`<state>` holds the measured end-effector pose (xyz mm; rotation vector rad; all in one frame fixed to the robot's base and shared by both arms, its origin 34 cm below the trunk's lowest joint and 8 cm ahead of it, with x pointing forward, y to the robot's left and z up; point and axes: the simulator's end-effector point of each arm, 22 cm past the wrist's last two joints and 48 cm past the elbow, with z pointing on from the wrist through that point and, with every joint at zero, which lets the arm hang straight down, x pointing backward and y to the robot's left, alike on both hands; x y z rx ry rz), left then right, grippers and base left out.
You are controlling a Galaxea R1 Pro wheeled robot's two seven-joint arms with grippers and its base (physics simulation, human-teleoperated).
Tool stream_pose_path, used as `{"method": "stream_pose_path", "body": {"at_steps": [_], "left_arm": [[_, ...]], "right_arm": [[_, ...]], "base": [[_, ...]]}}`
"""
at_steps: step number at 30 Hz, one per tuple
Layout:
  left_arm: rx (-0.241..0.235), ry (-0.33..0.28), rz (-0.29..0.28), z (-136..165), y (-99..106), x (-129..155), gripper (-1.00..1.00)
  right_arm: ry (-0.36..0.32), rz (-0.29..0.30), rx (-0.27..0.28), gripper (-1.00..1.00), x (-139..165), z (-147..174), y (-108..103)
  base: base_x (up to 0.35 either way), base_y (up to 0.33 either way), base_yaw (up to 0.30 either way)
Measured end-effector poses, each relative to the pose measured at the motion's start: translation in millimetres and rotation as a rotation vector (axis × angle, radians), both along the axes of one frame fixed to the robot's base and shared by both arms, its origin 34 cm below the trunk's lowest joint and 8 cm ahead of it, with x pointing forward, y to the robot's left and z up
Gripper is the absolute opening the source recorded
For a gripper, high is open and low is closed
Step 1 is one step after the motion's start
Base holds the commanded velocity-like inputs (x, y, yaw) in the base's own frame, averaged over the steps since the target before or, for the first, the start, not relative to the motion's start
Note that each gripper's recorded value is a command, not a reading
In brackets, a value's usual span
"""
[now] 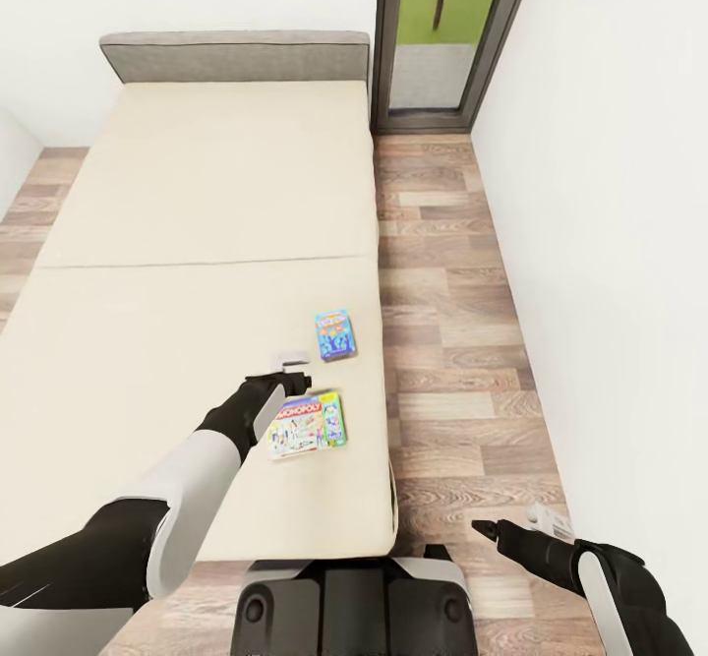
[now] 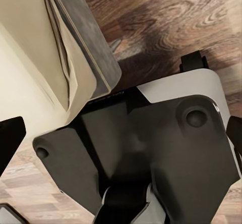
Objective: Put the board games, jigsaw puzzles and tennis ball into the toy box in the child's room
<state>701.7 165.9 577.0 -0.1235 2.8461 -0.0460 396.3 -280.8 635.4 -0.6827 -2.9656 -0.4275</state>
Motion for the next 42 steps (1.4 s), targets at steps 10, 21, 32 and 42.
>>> {"method": "stream_pose_path", "body": {"at_steps": [10, 21, 32, 42], "left_arm": [[0.000, -0.020, 0.004, -1.3, 0.8, 8.2, 1.00], [0.000, -0.007, 0.005, -10.6, 0.8, 2.8, 1.00], [-0.001, 0.009, 0.005, -21.0, 0.3, -4.7, 1.00], [-0.001, 0.022, 0.000, -28.7, -0.4, -10.7, 1.00]], "right_arm": [[0.019, -0.001, 0.000, 1.00, -7.6, -5.2, -0.4], [0.042, -0.011, -0.005, 1.00, -16.3, -10.8, -4.1], [0.060, -0.013, -0.005, 1.00, -23.2, -15.5, -4.5], [0.073, -0.013, -0.007, 1.00, -28.4, -19.1, -4.6]], "base": [[0.000, 0.000, 0.000], [0.000, 0.000, 0.000], [0.000, 0.000, 0.000], [0.000, 0.000, 0.000]]}}
